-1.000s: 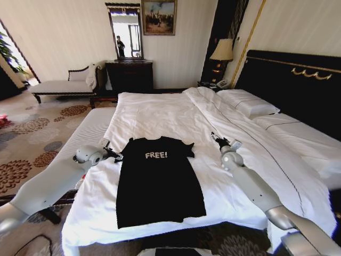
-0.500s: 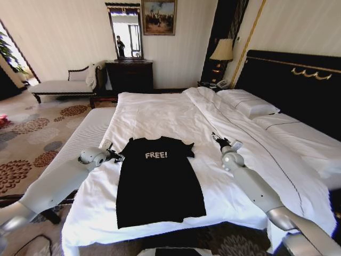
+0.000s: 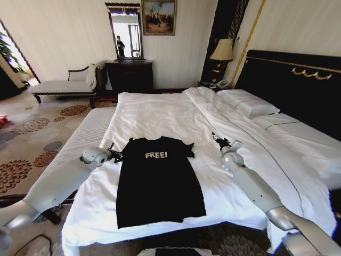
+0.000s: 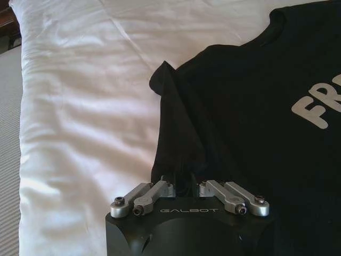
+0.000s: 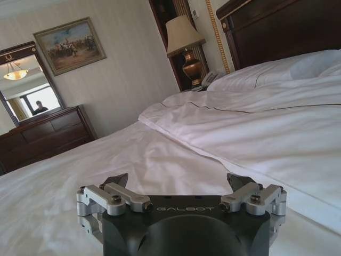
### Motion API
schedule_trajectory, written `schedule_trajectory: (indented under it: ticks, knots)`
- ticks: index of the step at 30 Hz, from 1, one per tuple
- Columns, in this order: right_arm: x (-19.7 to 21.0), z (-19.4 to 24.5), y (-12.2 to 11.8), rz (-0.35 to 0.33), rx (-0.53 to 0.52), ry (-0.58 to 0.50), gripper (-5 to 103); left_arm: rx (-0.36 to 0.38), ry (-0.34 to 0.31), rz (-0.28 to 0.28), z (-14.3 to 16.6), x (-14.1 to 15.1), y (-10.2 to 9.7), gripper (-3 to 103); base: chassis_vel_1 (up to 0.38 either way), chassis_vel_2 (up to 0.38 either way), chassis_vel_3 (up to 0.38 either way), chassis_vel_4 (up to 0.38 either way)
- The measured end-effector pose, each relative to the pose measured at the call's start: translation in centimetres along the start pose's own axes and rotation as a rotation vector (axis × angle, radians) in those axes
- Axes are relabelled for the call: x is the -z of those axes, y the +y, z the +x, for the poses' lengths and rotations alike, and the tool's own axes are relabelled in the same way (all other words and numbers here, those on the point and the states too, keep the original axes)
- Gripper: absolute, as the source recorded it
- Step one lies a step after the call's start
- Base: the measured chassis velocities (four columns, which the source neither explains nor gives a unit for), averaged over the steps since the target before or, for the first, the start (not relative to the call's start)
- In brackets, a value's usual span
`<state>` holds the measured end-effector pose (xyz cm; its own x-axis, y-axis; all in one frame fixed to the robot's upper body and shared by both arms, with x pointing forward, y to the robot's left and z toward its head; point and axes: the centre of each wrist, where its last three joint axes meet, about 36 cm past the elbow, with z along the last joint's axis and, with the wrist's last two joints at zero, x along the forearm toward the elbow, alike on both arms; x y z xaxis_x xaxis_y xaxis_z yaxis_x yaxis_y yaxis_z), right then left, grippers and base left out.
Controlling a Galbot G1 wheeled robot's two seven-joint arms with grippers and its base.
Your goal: Fold the clothes on the bed.
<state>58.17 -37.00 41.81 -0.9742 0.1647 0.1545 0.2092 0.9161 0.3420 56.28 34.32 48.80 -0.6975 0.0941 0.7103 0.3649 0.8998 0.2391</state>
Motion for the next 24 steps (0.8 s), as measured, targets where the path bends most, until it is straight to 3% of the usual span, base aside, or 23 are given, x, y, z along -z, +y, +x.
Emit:
schedule_trajectory:
  ticks: [2,6,10,15,20,24]
  knots:
    - [-0.1,0.0,-0.1,0.002,-0.001,0.001,100,-0.002,-0.003,0.001,-0.1,0.2,-0.1,10,0.000,0.000,0.000,0.000]
    - [-0.2,0.1,-0.1,0.004,-0.003,0.002,100,0.002,-0.009,0.006,0.0,0.4,0.1,0,0.000,0.000,0.000,0.000]
    - [-0.2,0.1,-0.2,0.005,-0.004,0.002,100,0.012,-0.023,0.022,0.4,0.7,0.7,0,0.000,0.000,0.000,0.000]
    - [-0.3,0.1,0.0,0.004,-0.001,0.001,100,0.075,-0.061,0.115,2.2,0.3,4.5,0,0.000,0.000,0.000,0.000]
    - [-0.5,0.1,0.2,0.007,0.003,0.003,100,0.116,-0.053,0.174,2.6,-1.0,6.8,0,0.000,0.000,0.000,0.000]
    - [-0.6,0.1,0.4,0.009,0.005,0.005,100,0.151,-0.024,0.185,2.1,-2.5,7.9,0,0.000,0.000,0.000,0.000]
